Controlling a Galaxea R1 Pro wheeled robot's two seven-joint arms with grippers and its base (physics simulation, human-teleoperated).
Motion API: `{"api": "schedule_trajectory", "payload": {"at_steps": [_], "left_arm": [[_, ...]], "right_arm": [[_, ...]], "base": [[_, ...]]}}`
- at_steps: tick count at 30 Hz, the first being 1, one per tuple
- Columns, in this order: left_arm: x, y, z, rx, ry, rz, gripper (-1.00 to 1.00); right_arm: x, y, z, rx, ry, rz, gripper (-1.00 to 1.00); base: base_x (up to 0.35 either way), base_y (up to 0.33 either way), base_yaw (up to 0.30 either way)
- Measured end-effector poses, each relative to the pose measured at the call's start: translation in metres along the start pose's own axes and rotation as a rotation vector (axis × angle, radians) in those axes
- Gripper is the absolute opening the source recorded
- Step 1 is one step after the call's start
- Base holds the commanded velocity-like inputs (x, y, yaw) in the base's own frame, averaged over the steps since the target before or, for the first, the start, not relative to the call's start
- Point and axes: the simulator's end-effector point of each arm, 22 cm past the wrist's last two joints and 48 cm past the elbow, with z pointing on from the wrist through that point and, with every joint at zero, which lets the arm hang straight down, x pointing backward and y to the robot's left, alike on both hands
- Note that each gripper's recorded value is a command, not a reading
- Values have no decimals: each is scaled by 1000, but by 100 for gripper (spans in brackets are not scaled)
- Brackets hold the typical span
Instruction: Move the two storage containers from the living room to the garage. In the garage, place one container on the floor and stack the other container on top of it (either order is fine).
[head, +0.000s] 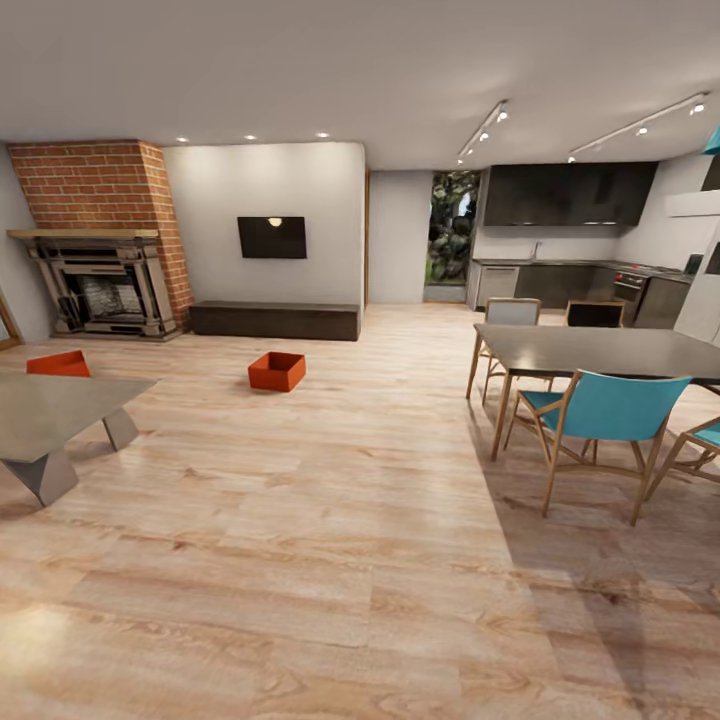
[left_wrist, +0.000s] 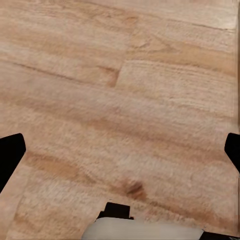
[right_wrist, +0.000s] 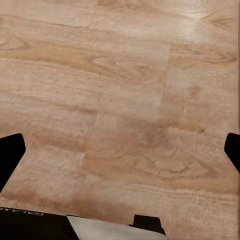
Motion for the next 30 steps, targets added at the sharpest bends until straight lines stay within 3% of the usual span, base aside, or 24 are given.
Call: {"api": "schedule_trajectory", "payload": {"at_steps": [15,30], "left_arm": [[0,0,0,0,0,0,100],[0,0,0,0,-1,0,100]], "right_arm": [[0,0,0,0,0,0,100],[0,-1,0,3,0,0,100]], "base": [[326,-123,0],[325,-15,0]]}}
